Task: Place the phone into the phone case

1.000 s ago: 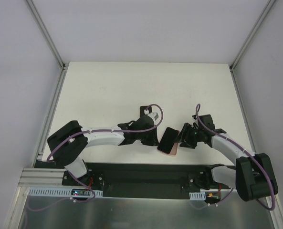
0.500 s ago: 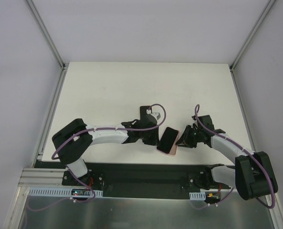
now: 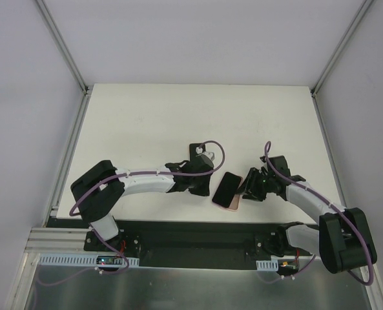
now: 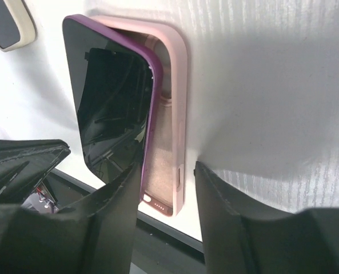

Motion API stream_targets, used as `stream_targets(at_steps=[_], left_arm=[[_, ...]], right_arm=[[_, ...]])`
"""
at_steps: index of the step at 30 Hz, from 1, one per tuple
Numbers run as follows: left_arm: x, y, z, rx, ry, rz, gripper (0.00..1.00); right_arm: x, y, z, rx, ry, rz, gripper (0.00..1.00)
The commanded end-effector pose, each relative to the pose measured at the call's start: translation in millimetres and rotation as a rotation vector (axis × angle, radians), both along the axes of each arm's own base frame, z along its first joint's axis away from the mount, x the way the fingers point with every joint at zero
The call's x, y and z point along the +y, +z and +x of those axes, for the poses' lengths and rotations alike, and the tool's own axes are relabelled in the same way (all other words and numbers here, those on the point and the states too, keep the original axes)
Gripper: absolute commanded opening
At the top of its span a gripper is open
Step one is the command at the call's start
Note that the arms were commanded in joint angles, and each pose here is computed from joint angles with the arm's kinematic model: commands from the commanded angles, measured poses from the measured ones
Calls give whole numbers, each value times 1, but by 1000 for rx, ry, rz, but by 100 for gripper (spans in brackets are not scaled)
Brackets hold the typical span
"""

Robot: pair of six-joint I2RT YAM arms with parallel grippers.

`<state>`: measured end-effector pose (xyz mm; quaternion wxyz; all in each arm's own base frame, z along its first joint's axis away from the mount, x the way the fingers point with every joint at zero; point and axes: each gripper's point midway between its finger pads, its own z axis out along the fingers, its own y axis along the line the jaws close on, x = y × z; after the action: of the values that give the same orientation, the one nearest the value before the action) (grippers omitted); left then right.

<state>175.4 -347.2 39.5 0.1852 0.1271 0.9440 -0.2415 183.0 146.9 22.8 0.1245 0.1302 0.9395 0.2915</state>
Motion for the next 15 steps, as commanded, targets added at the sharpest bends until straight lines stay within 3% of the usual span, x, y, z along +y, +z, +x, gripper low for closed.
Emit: stream_targets(at_steps=[1, 15], left_arm=[[-17, 6, 3, -11, -29, -19, 5], [-56, 9, -10, 38, -68, -106, 3]], right_arm=[[5, 9, -1, -23, -8, 32, 48], [10, 3, -4, -15, -6, 36, 49]])
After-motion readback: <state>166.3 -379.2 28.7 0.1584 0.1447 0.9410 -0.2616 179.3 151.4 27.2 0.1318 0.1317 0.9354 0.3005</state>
